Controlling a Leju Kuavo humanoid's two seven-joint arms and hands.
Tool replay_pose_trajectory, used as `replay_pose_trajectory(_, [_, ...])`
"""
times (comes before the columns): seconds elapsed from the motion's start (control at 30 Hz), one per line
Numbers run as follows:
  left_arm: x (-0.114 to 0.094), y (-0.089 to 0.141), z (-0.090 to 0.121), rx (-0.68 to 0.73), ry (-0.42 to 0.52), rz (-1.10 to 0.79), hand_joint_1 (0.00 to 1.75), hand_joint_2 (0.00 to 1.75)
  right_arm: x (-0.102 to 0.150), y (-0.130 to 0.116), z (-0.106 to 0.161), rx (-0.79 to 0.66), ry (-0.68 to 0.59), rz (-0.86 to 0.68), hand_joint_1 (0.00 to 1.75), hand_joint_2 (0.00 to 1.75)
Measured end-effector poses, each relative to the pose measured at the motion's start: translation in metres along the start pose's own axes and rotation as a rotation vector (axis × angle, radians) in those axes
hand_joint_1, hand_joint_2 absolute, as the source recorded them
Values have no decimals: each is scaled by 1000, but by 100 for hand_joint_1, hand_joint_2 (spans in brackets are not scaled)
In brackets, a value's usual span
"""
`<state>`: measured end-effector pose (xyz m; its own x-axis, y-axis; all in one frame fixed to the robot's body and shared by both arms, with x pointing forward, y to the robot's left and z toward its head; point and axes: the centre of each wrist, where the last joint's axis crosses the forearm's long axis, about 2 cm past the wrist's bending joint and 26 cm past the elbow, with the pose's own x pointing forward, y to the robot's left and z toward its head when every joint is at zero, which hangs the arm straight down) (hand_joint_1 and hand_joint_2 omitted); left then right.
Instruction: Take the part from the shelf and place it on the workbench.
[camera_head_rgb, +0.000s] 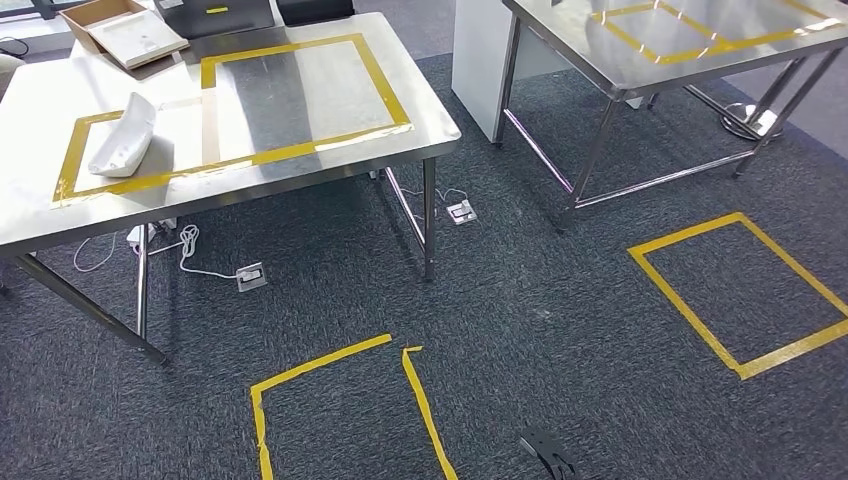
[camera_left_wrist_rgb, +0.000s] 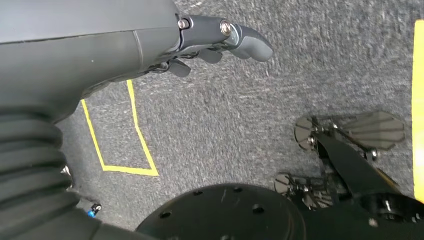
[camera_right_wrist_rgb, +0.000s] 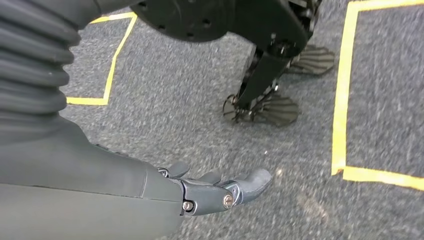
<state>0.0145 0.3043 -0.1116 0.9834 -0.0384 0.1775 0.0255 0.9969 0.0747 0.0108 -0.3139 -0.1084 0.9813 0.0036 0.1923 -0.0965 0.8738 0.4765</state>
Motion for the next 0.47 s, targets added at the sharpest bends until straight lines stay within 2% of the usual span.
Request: replay_pose_trajectory(0.47, [-8, -9, 3, -62, -66, 14, 0, 0, -11, 13, -4, 70, -58, -27, 0, 0])
